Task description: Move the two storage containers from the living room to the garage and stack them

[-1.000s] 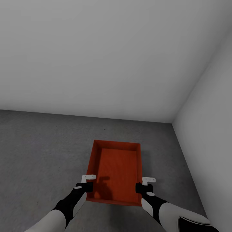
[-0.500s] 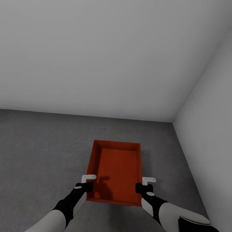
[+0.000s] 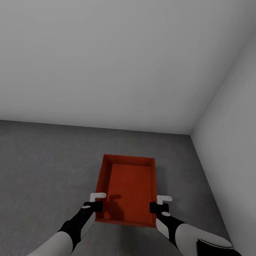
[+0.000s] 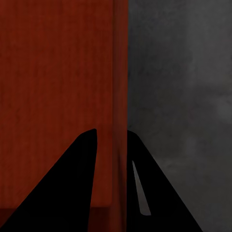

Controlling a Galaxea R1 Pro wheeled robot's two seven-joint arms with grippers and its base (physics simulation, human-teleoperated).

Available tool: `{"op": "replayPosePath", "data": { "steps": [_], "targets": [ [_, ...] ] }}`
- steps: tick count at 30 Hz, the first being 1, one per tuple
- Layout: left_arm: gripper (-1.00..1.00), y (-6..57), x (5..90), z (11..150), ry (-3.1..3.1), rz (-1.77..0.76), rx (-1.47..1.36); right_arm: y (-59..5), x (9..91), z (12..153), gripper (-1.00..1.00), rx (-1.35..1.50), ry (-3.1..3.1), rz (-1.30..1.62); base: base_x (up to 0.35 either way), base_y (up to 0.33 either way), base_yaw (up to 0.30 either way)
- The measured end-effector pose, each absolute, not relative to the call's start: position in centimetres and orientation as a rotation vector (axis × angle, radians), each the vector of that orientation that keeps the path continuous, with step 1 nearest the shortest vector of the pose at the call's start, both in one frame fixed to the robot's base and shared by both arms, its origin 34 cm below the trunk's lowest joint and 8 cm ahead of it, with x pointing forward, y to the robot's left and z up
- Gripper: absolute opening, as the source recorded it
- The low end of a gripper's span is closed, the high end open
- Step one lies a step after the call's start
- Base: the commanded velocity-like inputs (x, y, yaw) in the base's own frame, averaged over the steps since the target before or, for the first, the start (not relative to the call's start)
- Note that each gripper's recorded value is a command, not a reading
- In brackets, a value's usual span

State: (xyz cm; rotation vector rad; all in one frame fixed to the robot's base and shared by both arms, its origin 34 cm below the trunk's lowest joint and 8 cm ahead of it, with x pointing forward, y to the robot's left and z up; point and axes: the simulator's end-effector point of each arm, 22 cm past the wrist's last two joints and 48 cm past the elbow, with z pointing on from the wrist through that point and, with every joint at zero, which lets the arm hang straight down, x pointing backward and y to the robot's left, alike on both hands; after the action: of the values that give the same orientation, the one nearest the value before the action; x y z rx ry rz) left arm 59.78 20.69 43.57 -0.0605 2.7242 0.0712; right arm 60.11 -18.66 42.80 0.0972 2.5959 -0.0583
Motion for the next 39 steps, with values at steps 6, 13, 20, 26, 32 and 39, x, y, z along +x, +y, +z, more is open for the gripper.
{"op": "replayPosePath", "data": {
  "steps": [6,13,20,26,32,39],
  "targets": [
    [-1.00,20.7,59.8,42.9,2.724,0.072,-0.060,-18.6,60.1,42.1,-1.00,0.098,2.595,-0.057,0.000,0.000,0.000],
    [-1.00,20.7,59.7,42.9,2.724,0.072,-0.060,-18.6,60.1,42.1,-1.00,0.098,2.595,-0.057,0.000,0.000,0.000],
    [-1.00,20.7,59.7,42.3,2.724,0.071,-0.060,-18.7,60.0,41.5,-1.00,0.098,2.596,-0.058,0.000,0.000,0.000],
    [-1.00,20.7,59.6,41.2,2.723,0.071,-0.061,-18.7,59.9,40.4,-1.00,0.098,2.595,-0.058,0.000,0.000,0.000],
    [-1.00,20.7,59.6,41.2,2.723,0.071,-0.060,-18.7,59.9,40.4,-1.00,0.099,2.595,-0.057,0.000,0.000,0.000],
    [-1.00,20.7,59.6,41.2,2.724,0.071,-0.060,-18.7,59.9,40.4,-1.00,0.099,2.595,-0.057,0.000,0.000,0.000]
  ]
}}
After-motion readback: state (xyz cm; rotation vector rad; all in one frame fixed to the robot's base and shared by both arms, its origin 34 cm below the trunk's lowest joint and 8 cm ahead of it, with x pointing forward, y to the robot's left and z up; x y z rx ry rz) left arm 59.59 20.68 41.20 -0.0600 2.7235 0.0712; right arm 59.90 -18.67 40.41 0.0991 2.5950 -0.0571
